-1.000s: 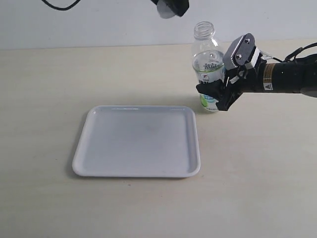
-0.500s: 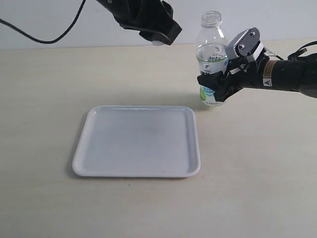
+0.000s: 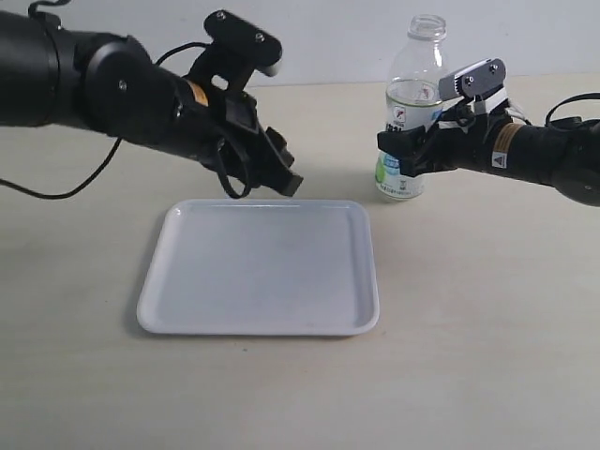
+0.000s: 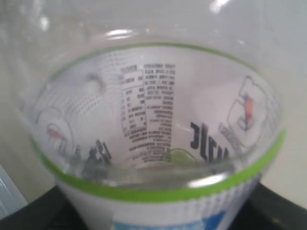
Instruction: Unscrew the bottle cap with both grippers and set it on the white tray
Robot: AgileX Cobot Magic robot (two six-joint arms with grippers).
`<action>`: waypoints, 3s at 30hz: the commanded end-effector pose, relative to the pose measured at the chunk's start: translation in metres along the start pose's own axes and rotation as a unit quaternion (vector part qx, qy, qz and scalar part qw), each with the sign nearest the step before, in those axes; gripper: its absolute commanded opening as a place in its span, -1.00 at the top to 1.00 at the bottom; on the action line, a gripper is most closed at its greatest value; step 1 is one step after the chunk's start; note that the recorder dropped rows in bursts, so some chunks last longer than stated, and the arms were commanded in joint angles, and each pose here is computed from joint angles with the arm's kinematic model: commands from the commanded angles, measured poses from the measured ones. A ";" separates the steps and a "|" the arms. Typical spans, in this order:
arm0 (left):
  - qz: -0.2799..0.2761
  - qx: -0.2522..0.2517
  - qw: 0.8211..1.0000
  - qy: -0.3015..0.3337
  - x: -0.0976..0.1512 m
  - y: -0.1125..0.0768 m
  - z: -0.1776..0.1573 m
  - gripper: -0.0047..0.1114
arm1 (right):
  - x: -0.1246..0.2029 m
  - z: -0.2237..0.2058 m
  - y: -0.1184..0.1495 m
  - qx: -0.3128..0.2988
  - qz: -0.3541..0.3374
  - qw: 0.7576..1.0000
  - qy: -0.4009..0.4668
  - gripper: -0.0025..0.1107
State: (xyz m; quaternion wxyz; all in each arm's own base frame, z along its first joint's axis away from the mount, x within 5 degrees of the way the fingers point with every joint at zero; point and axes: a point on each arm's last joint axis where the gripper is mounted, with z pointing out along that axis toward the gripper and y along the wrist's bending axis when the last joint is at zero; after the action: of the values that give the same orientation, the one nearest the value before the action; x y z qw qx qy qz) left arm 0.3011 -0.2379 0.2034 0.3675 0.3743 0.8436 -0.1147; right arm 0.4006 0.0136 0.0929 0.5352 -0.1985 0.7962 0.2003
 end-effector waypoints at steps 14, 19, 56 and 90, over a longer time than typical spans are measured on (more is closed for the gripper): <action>-0.012 -0.043 0.999 -0.024 0.038 0.009 0.027 0.92 | 0.002 0.001 0.002 -0.012 -0.023 0.999 -0.019 0.69; -0.011 -0.043 0.999 -0.019 0.041 0.009 0.032 0.92 | 0.002 0.001 0.002 -0.013 -0.024 0.999 -0.018 0.21; -0.011 -0.011 0.998 0.067 0.064 0.002 0.043 0.92 | 0.002 -0.033 0.000 0.064 0.069 0.962 0.255 -0.59; -0.026 0.021 0.987 0.154 0.086 -0.005 0.050 0.92 | 0.000 -0.055 0.009 0.088 0.117 0.956 0.255 -0.59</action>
State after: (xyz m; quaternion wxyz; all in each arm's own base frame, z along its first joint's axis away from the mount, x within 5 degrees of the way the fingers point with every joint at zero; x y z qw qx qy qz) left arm 0.2868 -0.2190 0.1094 0.2281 0.3790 0.8931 -0.0814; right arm 0.3539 -0.0059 0.1100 0.2993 -0.1034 0.9386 0.1373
